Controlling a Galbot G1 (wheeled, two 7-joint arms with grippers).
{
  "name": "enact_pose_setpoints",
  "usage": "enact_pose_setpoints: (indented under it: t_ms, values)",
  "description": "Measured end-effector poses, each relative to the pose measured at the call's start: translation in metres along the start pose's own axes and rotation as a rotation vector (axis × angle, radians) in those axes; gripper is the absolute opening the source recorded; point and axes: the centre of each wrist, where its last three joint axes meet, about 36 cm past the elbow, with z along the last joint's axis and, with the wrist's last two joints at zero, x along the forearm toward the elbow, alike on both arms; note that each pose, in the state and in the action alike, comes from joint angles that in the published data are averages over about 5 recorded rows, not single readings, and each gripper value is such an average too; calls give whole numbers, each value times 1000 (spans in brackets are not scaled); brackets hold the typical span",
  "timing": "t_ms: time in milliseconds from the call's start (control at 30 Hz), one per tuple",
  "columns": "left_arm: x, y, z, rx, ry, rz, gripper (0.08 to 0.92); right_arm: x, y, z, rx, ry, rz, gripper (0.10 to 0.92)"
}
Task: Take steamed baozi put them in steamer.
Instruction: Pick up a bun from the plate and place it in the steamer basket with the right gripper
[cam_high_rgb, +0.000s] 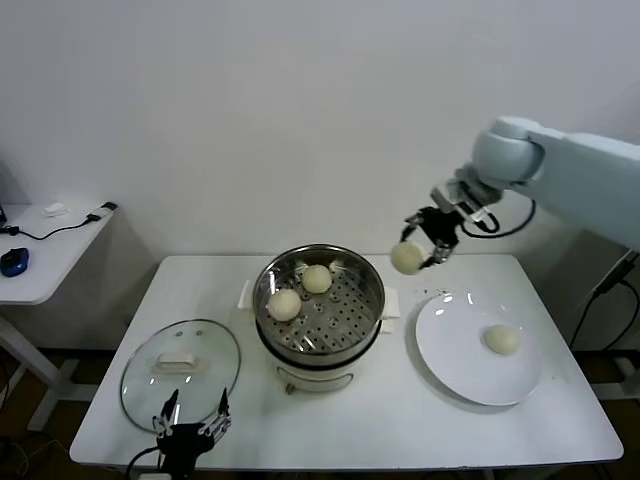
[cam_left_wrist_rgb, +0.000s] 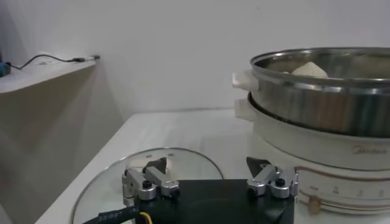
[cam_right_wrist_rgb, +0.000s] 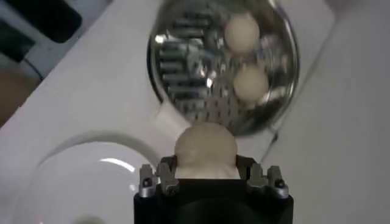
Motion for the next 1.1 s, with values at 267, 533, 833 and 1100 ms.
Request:
enact_pose_setpoints:
  t_ms: [267,533,833,1100]
  values:
    - [-3,3,1,-2,0,-7,823,-45,-35,-75,338,-2,-94,645]
    - [-7,4,2,0,5,-10,823,-102,-48,-115,516,-17,-155,650]
    - [-13,6,4,7,8,-17,823,-154,-57,-135,612,-39,-195,645]
    - [-15,8,5,10,10,-24,823,-184,-61,-136,631,-62,-200,701]
